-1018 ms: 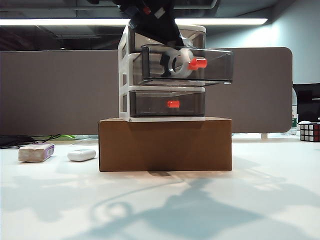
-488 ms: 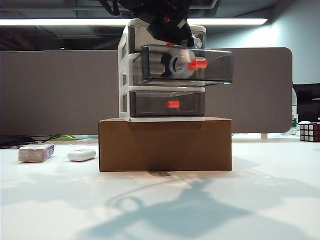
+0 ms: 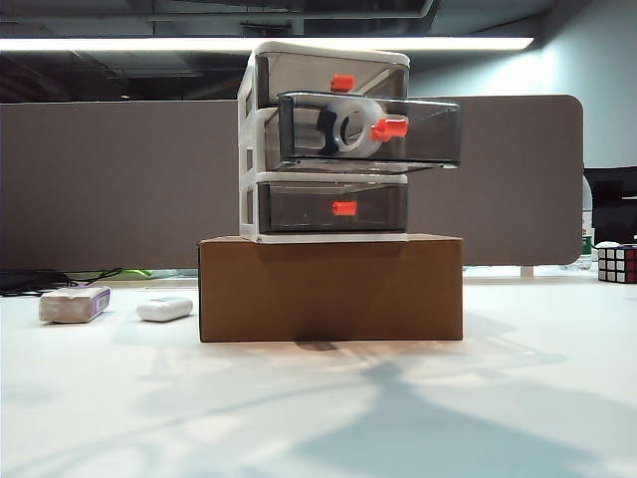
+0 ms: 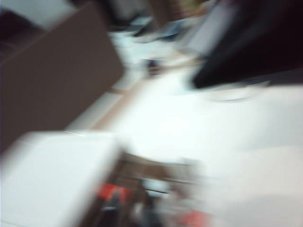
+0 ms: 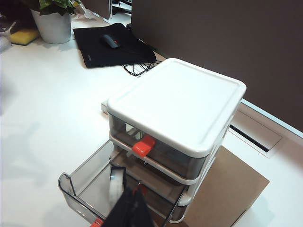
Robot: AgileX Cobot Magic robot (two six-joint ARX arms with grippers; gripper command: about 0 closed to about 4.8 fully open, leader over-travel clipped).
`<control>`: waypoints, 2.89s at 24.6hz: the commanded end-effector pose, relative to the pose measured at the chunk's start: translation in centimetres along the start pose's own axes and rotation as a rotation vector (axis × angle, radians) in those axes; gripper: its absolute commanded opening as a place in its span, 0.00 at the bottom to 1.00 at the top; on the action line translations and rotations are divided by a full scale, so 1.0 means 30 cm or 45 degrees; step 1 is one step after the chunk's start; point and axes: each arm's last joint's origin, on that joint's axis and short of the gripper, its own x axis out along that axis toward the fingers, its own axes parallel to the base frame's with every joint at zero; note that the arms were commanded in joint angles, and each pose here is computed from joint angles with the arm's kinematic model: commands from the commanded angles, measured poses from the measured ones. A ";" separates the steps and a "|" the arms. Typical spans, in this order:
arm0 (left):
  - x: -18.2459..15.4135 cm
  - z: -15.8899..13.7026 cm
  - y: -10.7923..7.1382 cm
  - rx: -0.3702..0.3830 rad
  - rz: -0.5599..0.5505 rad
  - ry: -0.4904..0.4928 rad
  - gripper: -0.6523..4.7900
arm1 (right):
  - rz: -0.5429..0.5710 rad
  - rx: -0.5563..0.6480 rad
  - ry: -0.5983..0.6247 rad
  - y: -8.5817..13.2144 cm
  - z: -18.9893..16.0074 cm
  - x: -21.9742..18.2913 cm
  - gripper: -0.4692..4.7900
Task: Open the second layer of the drawer on the table, pick up the transparent tape on the table and put it in, and finally close the drawer.
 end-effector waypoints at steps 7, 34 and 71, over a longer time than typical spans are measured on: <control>0.075 -0.123 -0.083 -0.316 -0.496 0.412 0.11 | -0.007 -0.002 -0.023 0.000 0.009 -0.005 0.08; 0.315 -0.226 0.117 -0.132 0.300 0.393 0.11 | -0.035 -0.040 -0.015 -0.003 0.008 -0.005 0.08; -0.151 -0.666 -0.135 -0.478 0.366 -0.154 0.11 | -0.420 0.083 -0.226 0.121 -0.563 -0.082 0.08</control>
